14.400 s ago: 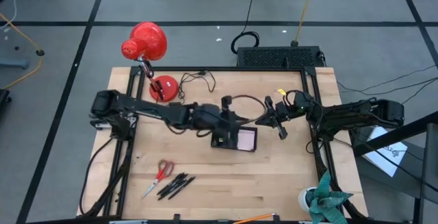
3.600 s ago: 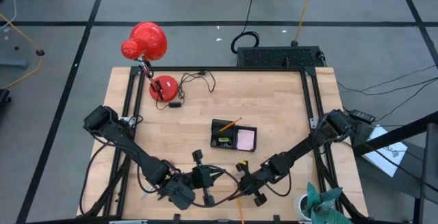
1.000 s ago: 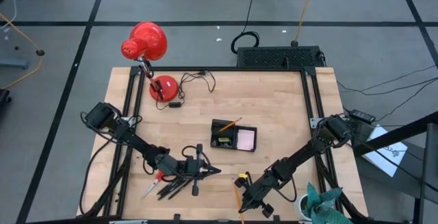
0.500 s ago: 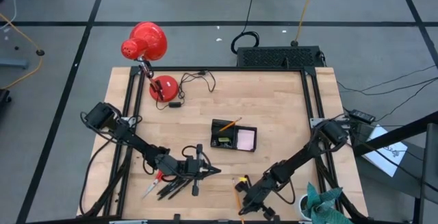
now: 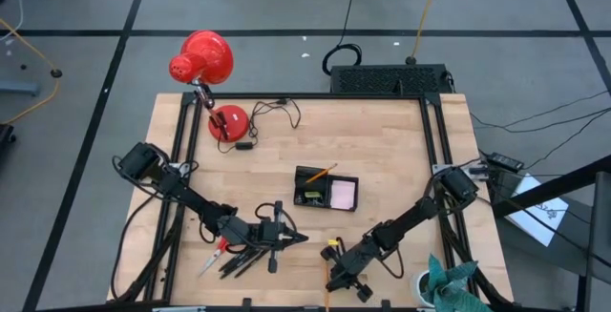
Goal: Pick and place office supplies into organizer
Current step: Put the orange pencil into the desk organizer
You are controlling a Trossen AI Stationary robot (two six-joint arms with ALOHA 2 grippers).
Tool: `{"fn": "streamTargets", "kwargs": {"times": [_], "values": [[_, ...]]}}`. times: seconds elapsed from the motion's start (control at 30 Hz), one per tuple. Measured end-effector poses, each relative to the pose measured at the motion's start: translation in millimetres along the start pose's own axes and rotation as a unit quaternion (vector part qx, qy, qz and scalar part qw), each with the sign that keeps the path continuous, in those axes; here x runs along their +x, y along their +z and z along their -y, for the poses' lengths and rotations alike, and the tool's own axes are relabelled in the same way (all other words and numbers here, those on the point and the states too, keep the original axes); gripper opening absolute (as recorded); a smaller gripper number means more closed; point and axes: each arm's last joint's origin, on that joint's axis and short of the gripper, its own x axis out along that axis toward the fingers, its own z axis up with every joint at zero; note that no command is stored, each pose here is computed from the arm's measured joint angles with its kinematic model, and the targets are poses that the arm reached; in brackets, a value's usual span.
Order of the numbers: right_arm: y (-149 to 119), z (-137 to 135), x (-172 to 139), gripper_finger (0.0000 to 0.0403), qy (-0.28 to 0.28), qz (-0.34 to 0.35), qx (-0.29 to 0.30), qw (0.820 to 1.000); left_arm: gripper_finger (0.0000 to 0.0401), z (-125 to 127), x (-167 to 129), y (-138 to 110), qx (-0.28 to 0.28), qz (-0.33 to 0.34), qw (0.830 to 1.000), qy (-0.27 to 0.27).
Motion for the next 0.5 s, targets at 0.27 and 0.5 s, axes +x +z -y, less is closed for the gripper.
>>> {"fn": "streamTargets", "kwargs": {"times": [0.27, 0.5], "values": [[-0.2, 28.0, -6.2, 0.0000, -0.038, -0.001, -0.011, 0.999, 0.0007, 0.0, 0.0, 0.0, -0.009, 0.000, 1.000, 0.000], [-0.1, 48.3, -12.0, 0.0000, -0.057, 0.003, -0.019, 0.998, 0.0017, 0.0, 0.0, 0.0, -0.009, 0.000, 1.000, 0.000]]}}
